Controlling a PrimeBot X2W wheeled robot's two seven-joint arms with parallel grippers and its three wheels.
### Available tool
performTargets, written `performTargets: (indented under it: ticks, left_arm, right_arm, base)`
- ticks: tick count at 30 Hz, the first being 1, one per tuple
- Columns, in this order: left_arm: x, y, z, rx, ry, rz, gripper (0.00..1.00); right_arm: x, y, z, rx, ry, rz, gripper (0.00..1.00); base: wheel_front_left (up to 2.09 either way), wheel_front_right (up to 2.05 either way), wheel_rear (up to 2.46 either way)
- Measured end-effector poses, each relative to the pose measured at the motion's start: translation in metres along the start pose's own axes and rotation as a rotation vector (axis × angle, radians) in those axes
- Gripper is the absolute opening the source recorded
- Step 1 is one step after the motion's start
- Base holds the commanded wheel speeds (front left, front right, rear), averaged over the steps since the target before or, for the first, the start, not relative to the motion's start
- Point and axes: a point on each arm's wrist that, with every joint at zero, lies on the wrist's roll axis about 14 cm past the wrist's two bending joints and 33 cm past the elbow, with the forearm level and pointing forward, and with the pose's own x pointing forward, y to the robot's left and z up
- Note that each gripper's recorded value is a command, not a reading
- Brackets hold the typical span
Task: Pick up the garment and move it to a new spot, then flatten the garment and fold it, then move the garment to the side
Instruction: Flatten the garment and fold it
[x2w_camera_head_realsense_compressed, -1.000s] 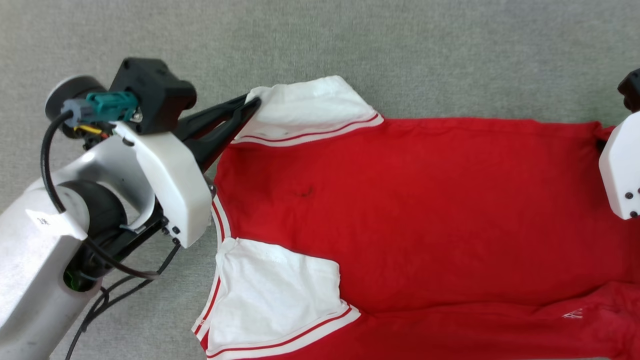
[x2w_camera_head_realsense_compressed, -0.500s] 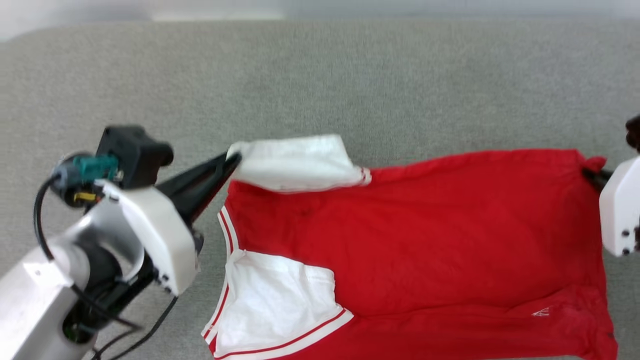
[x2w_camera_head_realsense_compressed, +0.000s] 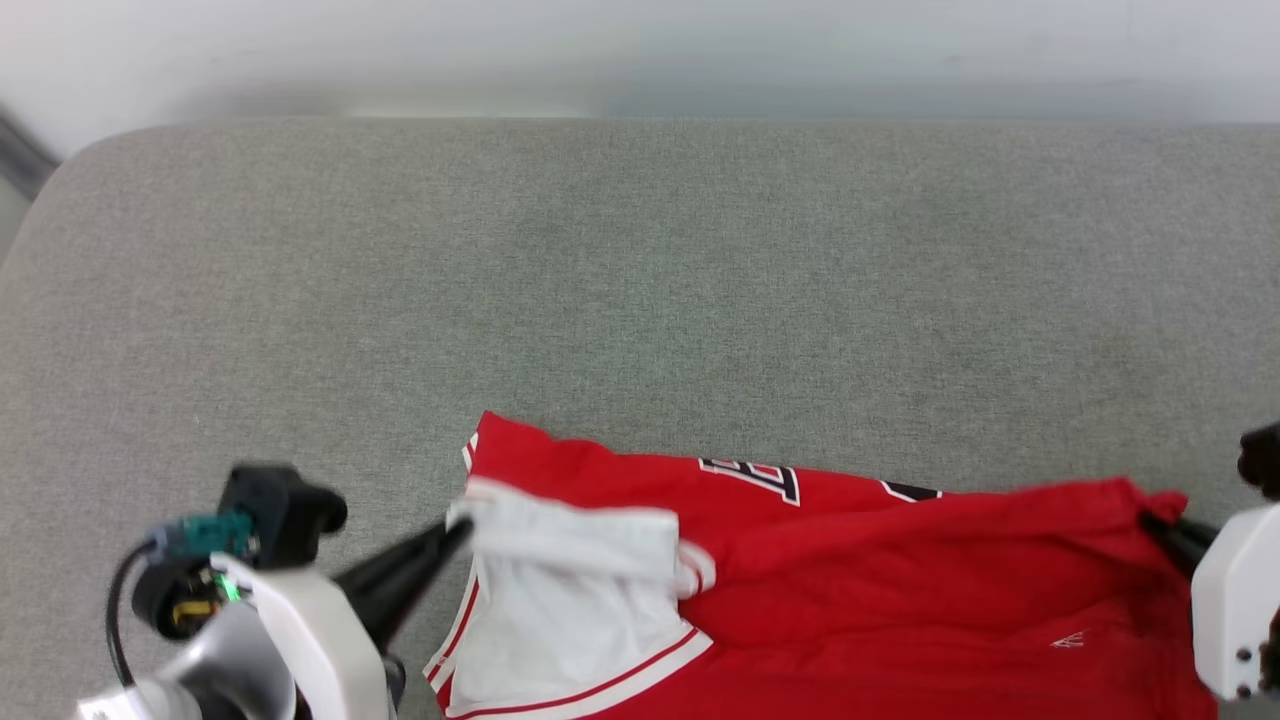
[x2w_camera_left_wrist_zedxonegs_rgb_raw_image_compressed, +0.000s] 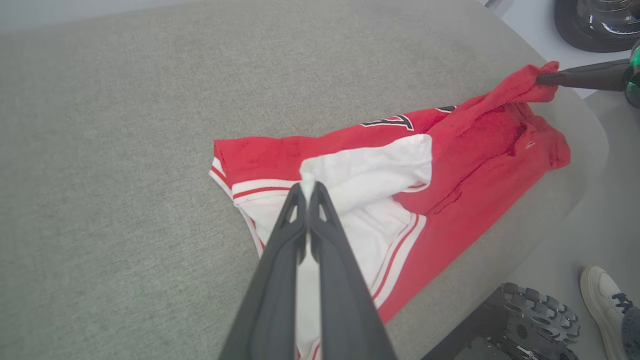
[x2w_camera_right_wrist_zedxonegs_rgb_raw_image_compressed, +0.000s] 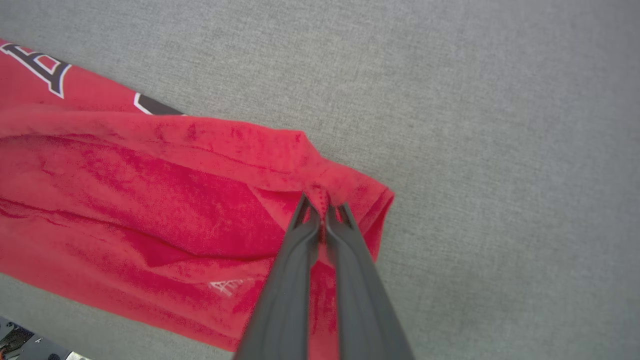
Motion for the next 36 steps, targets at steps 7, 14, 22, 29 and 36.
performTargets:
  ticks: [7,14,22,29,36]
  left_arm:
    - [-0.011,-0.007,-0.058,-0.115,0.162,0.006,0.00]
    - [-0.013,-0.006,-0.097,-0.162,0.267,0.013,0.00]
    - [-0.014,-0.011,-0.137,-0.193,0.387,0.003,0.00]
    - [-0.007,-0.018,-0.148,-0.209,0.401,-0.008,0.79]
    - [-0.004,-0.014,-0.138,-0.189,0.330,0.014,1.00]
  right_arm:
    - [-0.007,0.009,-0.033,0.013,0.074,0.036,0.00]
    - [-0.010,0.005,-0.062,-0.016,0.159,0.028,0.00]
    - [-0.007,0.002,-0.083,-0.077,0.224,0.029,0.00]
    - [-0.003,0.014,-0.091,-0.094,0.232,0.072,0.95]
    - [-0.008,0.022,-0.090,-0.084,0.211,0.098,1.00]
  base:
    - [0.00,0.00,0.00]
    - [0.00,0.00,0.00]
    - [0.00,0.00,0.00]
    - [0.00,0.00,0.00]
    - [0.00,0.00,0.00]
